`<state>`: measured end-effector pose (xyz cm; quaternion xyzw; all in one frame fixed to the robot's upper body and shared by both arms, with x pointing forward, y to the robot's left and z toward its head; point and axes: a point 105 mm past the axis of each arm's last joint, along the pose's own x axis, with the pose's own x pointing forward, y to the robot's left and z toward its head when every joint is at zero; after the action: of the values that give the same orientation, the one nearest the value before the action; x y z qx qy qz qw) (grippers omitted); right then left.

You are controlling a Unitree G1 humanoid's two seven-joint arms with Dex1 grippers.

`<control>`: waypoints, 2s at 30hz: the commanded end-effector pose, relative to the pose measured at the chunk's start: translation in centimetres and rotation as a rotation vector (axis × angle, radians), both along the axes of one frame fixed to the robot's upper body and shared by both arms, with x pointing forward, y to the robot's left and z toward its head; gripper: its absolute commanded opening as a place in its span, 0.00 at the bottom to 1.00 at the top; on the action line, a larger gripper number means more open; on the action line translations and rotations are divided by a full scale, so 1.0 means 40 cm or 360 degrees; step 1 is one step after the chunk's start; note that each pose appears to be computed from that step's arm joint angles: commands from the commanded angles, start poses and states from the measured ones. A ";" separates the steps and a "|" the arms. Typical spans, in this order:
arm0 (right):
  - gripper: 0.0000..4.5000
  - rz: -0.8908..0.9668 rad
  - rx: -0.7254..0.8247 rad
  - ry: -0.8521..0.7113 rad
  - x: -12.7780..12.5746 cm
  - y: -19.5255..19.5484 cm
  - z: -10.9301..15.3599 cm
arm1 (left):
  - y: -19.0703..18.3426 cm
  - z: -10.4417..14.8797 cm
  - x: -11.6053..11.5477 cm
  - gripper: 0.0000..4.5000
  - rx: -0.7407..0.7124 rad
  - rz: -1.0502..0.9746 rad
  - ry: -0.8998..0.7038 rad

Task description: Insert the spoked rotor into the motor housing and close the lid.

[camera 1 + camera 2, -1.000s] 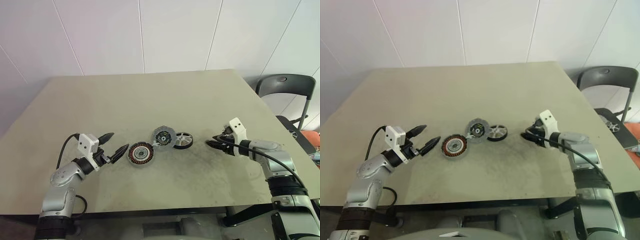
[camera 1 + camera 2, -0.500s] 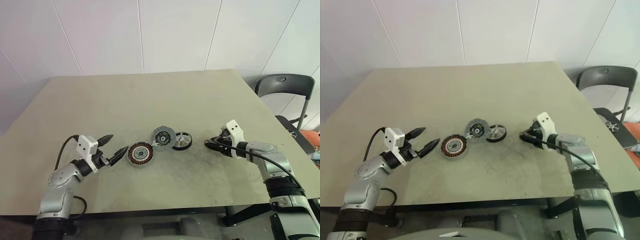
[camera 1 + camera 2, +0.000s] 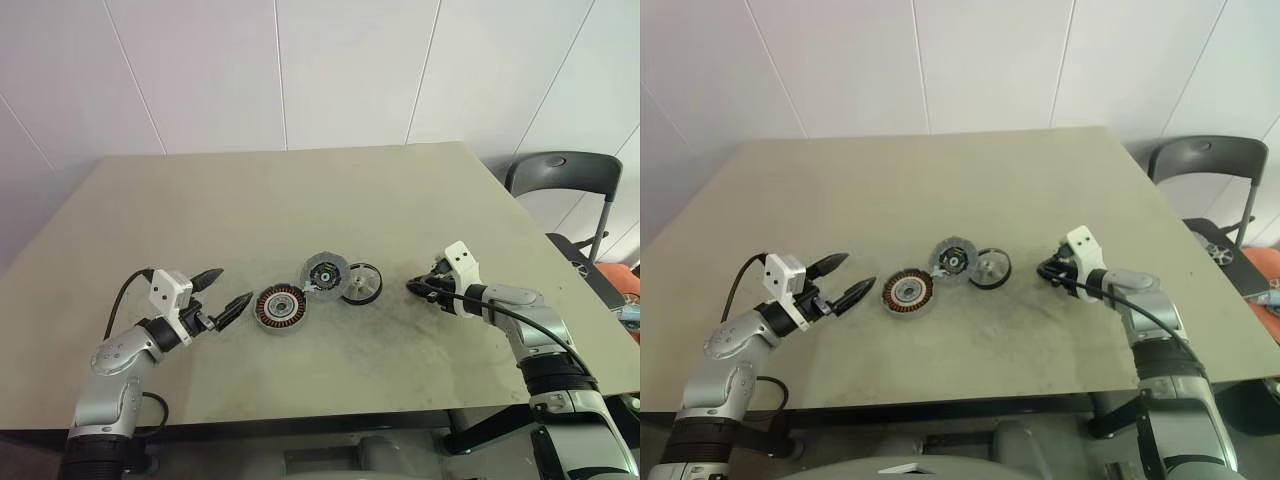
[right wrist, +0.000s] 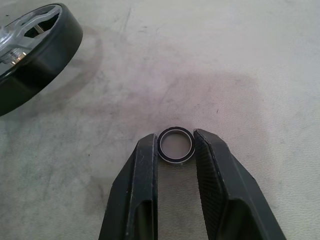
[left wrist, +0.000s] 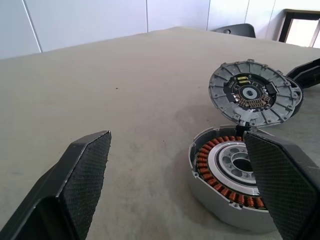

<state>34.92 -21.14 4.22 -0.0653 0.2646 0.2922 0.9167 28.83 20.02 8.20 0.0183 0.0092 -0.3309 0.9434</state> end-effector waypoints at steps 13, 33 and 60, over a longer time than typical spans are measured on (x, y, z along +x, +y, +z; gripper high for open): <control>0.15 0.0297 0.0689 -0.0595 0.072 0.278 0.356 | 0.056 0.053 0.016 1.00 0.0062 0.0082 -0.0117; 0.15 0.1268 0.0084 -0.0178 -0.091 0.580 0.190 | 0.065 0.064 -0.009 1.00 0.0057 0.0100 -0.0143; 0.15 0.1200 0.0036 -0.0075 -0.069 0.590 0.103 | 0.051 0.068 -0.017 1.00 0.0043 0.0086 -0.0133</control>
<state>32.00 2.09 7.30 -0.1547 0.2175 0.6060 0.7494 28.05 21.81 9.52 0.0333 -0.0044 -0.3076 0.9509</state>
